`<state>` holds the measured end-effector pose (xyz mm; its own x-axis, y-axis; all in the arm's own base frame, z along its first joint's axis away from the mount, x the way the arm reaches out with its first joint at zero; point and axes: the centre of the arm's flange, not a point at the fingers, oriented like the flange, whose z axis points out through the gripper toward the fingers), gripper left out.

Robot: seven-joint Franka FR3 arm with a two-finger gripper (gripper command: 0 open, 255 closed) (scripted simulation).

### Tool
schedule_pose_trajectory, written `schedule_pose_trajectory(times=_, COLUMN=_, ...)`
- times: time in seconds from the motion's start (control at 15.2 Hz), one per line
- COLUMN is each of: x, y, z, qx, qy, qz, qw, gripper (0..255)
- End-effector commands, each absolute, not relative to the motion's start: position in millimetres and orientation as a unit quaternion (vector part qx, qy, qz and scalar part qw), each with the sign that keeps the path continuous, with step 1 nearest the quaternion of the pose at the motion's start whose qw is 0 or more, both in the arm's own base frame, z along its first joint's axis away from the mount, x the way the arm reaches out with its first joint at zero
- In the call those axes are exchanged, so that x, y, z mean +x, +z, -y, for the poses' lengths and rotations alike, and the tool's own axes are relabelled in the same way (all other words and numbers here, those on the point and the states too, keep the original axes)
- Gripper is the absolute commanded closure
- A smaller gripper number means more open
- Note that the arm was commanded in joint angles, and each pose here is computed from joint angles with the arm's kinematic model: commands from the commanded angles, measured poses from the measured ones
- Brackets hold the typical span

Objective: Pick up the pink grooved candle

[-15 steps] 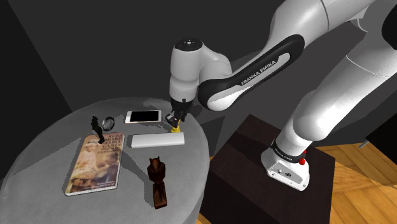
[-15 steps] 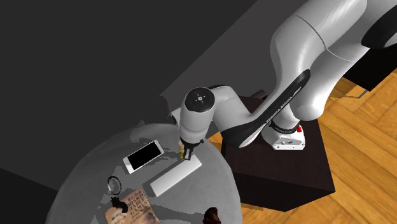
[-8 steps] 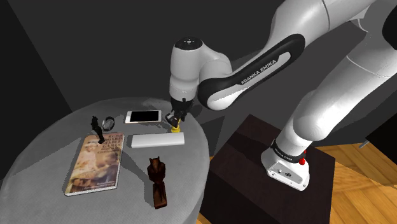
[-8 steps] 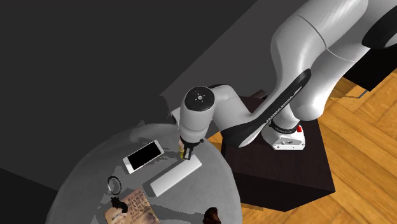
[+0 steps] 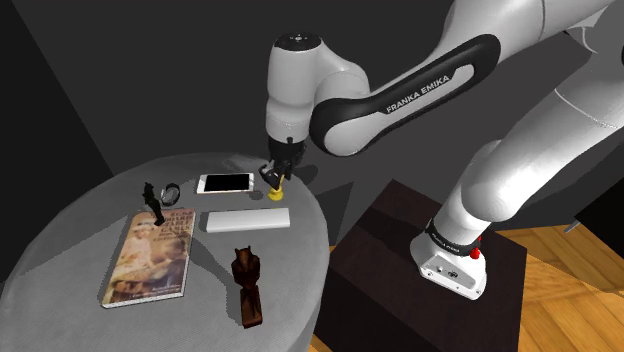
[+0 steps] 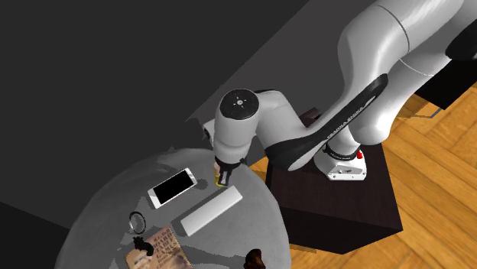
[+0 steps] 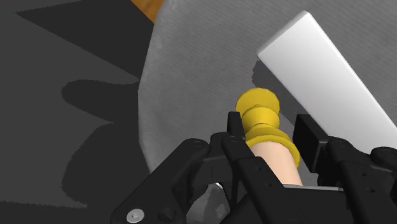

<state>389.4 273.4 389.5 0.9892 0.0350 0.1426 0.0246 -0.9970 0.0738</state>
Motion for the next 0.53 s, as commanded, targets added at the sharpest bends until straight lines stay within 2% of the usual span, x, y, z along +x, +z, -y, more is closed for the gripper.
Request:
schedule_pose_trajectory(times=0.0, x=388, y=401, z=-273, qx=0.997, qy=0.072, qz=-0.015, qw=0.036, gripper=255)
schedule_pose_trajectory(times=0.46, x=388, y=428, z=-273, qx=0.997, qy=0.072, qz=-0.015, qw=0.036, gripper=255)
